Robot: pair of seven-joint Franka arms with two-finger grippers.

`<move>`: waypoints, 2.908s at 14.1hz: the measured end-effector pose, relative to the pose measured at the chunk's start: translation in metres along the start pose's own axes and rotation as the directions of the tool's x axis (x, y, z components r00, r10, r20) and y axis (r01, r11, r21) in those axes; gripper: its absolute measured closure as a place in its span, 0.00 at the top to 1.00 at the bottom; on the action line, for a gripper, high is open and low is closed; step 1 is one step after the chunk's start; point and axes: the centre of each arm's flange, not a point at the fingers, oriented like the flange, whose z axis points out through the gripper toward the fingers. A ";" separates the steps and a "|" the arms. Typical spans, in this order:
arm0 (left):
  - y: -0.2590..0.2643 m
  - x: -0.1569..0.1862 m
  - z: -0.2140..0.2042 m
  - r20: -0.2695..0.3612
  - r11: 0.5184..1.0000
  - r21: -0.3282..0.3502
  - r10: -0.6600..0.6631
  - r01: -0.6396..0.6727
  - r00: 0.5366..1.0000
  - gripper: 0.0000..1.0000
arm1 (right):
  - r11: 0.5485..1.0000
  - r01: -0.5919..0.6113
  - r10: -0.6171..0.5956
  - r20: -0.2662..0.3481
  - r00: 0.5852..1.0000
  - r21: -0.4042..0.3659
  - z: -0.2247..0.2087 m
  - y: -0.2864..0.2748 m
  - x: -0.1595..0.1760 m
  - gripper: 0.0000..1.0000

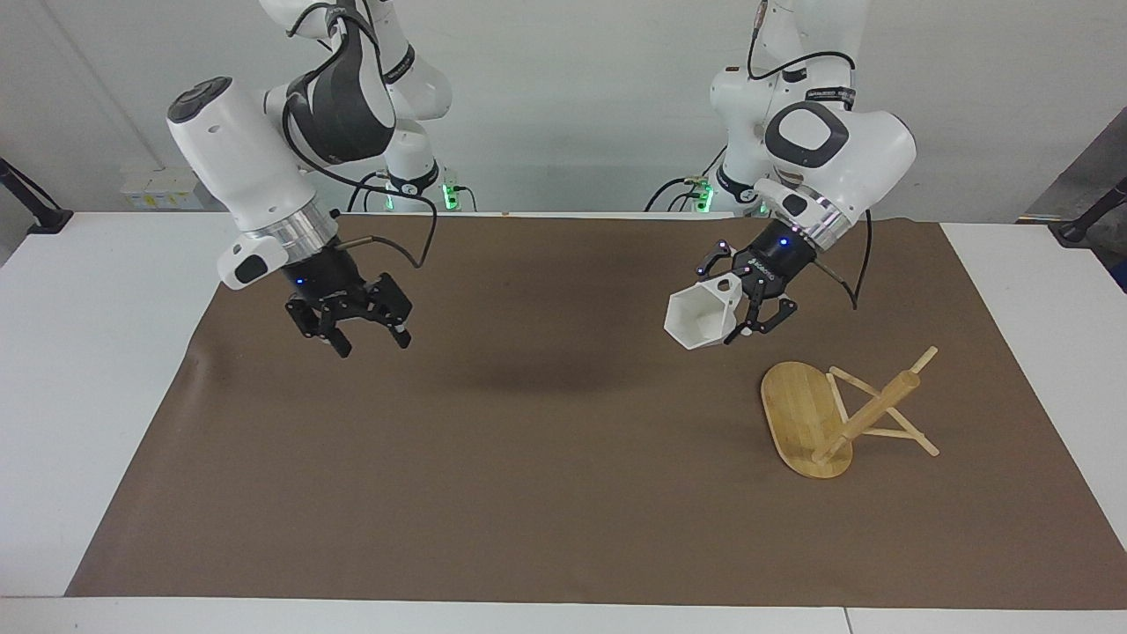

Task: Hang cup on rack
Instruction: 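Carry the cup with the left gripper while the right gripper withdraws, then move the cup with the left gripper onto a mug tree peg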

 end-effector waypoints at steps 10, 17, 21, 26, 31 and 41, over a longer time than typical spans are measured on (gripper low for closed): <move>-0.043 -0.011 0.010 0.013 0.966 0.162 -0.206 0.201 0.978 0.72 | 0.970 0.062 -0.051 0.056 0.997 -0.235 -0.010 0.055 -0.007 1.00; -0.065 -0.013 0.003 -0.038 0.891 0.196 -0.410 0.409 0.911 0.72 | 0.954 0.026 -0.009 0.058 0.998 -0.299 -0.032 0.089 -0.008 1.00; -0.072 -0.016 0.000 -0.062 0.850 0.207 -0.482 0.484 0.874 0.72 | 0.954 0.022 -0.006 0.055 0.998 -0.300 -0.049 0.086 -0.011 1.00; -0.084 -0.022 -0.008 -0.088 0.806 0.219 -0.545 0.550 0.834 0.72 | 0.954 0.028 -0.004 0.081 0.997 -0.300 -0.072 0.075 -0.011 1.00; -0.087 -0.024 -0.010 -0.110 0.747 0.213 -0.622 0.629 0.776 0.72 | 0.954 0.033 -0.009 0.084 0.996 -0.298 -0.078 0.070 -0.010 1.00; -0.097 -0.043 -0.012 -0.139 0.611 0.214 -0.753 0.762 0.643 0.72 | 0.954 0.040 -0.016 0.084 0.996 -0.296 -0.078 0.065 -0.010 1.00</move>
